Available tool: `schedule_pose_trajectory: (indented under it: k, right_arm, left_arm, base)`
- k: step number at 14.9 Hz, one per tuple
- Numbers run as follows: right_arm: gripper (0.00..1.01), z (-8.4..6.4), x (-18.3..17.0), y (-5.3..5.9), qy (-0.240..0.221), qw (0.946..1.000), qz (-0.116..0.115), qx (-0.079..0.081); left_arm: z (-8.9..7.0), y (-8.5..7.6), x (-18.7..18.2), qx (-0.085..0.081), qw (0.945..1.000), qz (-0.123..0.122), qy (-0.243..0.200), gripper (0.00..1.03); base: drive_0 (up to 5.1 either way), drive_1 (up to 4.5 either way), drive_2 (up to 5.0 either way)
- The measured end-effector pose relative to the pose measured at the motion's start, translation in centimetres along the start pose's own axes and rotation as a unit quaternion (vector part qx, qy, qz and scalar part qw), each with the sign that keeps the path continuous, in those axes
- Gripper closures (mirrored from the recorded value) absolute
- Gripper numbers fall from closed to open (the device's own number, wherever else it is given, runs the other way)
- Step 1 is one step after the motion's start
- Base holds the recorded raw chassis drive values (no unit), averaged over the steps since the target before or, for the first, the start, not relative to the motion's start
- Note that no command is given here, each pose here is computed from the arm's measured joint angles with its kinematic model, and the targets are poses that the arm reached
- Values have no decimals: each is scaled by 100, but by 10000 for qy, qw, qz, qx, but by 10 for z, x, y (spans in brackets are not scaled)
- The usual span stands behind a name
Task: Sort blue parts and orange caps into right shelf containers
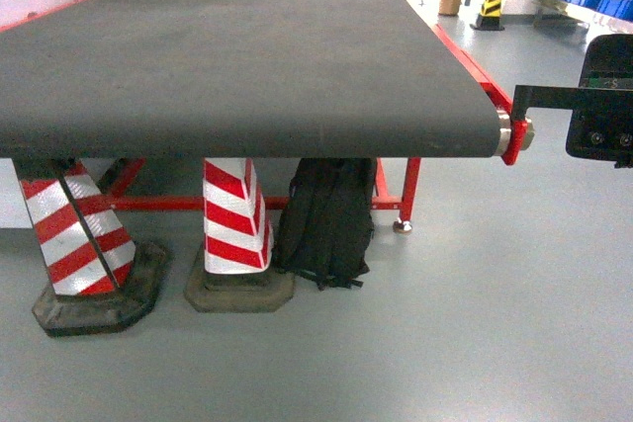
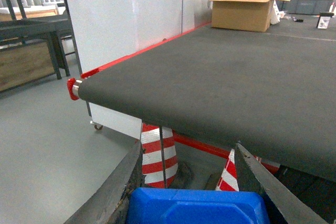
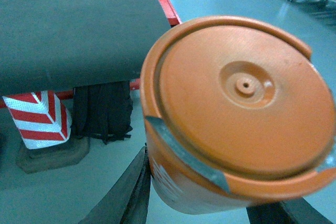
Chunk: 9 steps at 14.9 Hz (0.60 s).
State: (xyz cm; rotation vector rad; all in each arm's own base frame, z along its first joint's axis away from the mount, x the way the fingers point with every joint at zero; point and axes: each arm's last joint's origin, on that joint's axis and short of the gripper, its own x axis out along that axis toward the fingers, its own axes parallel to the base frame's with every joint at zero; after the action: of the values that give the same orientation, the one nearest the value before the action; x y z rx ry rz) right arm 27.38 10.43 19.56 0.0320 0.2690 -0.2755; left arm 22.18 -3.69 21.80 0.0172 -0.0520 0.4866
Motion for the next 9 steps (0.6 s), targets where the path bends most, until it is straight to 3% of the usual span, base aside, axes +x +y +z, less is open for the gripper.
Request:
schedule_pose_trajectory:
  k: [9]
  right_arm:
    - [59,0,0,0,10,10000,-4,-6]
  left_arm:
    - [0,0,0,10,10000,11,12,62]
  base:
    - [466,-390,-60]
